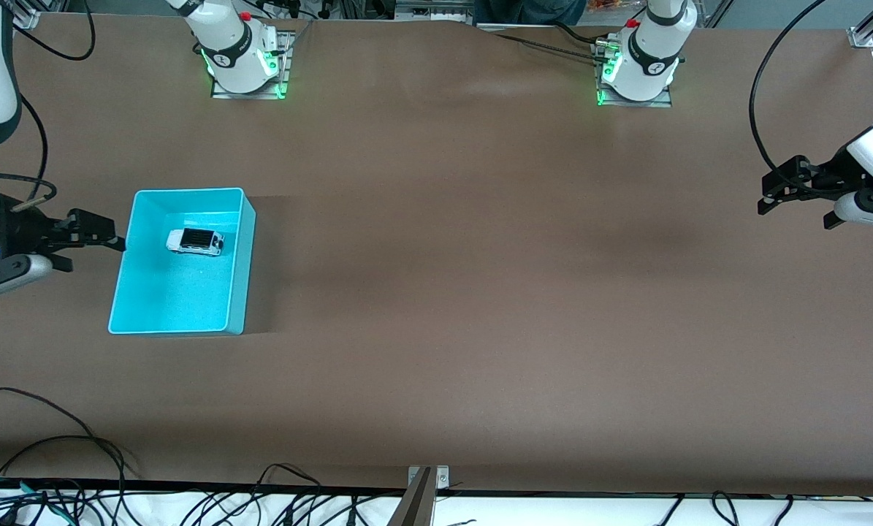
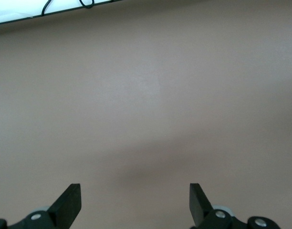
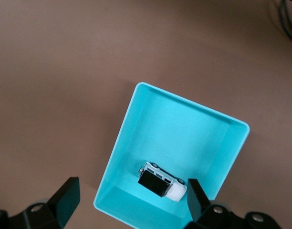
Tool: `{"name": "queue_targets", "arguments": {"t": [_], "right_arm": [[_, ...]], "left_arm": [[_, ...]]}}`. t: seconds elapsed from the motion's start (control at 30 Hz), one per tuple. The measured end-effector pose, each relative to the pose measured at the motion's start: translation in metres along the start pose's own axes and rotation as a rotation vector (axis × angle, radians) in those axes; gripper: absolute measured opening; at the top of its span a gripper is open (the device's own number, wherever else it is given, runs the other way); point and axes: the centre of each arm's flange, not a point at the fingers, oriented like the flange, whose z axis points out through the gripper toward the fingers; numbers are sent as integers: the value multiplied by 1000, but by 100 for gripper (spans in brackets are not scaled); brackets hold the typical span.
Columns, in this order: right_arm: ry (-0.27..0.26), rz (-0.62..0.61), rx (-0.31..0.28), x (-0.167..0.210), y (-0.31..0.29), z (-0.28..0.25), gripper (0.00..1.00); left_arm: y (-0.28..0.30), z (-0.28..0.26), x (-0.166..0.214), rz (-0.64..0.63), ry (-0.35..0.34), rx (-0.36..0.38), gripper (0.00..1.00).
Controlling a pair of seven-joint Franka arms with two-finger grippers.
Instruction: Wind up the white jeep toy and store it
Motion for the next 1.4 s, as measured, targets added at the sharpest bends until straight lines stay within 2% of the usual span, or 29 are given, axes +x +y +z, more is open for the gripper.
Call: {"name": "queue_targets", "arguments": {"t": [0.23,0.53,0.7,1.03,1.4], "right_arm": [[-44,157,-40,-6,-4,-19,100],[-51,202,-78,-21,-13,-48,100],[-42,201,-89,-37,-22,-57,100],[8,195,-117,-68,-37,-52,100],[33,200,-127,-74,-38,-60,100]], "left_arm": [[0,0,0,0,0,0,100],[0,0,0,0,0,0,100],[0,0,0,0,0,0,100],[0,0,0,0,0,0,100],[0,0,0,0,0,0,100]]}}
